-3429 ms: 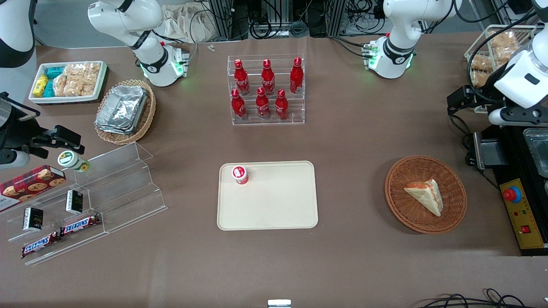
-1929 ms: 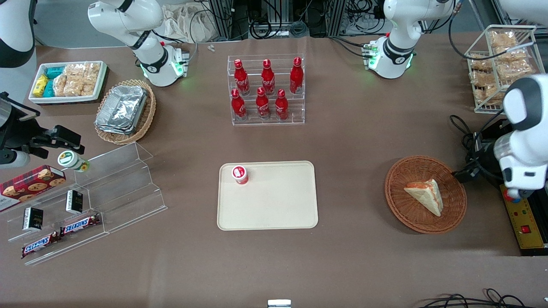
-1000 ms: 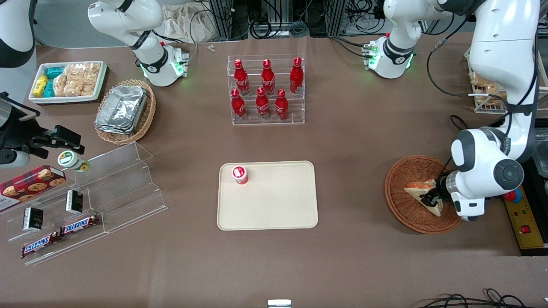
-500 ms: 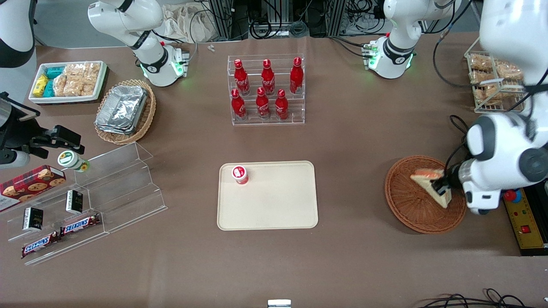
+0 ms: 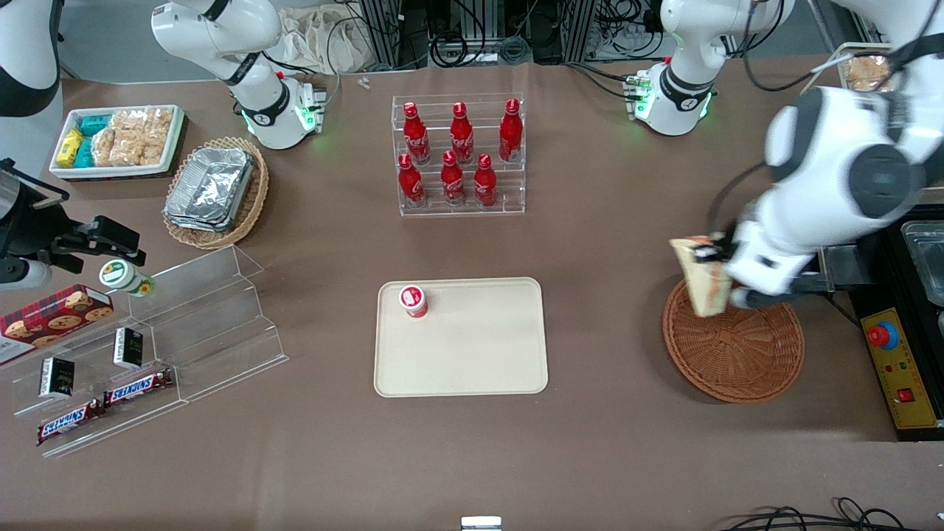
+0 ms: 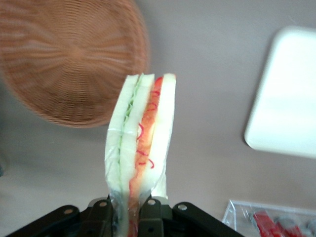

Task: Place sandwich from basket to tray
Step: 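Lift the sandwich and carry it with the left gripper to the tray, then lower the sandwich onto the cream tray and open the left gripper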

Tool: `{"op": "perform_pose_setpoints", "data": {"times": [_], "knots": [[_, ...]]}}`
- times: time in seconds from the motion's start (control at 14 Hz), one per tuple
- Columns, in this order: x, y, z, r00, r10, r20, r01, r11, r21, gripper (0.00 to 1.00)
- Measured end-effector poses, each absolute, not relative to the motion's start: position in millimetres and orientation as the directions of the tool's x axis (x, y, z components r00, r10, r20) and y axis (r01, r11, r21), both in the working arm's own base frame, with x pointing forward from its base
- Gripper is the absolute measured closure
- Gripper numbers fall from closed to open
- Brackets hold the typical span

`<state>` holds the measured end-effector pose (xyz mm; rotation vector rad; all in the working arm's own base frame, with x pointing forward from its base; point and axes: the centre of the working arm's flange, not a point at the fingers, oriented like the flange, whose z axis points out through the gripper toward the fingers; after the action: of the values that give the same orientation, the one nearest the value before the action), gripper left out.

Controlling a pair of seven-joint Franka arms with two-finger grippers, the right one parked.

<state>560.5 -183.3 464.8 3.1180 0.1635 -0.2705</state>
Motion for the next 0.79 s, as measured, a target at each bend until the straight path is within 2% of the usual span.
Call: {"op": "perform_pose_setpoints", "data": {"times": [0.21, 0.36, 0.57, 0.71, 0.79], "knots": [[539.0, -277.9, 440.3, 0.989, -0.044, -0.139, -0.037, -0.998, 0.055, 0.81], [533.4, -321.6, 412.7, 0.995, -0.023, -0.099, -0.016, -0.997, 0.072, 0.81], [526.3, -375.1, 352.8, 0.999, -0.034, -0.030, -0.034, -0.999, 0.014, 0.81], [527.3, -405.9, 313.4, 1.000, -0.022, -0.017, -0.022, -1.000, -0.016, 0.81], [531.8, -413.3, 296.5, 1.000, -0.016, -0.026, -0.017, -1.000, -0.016, 0.81]]}}
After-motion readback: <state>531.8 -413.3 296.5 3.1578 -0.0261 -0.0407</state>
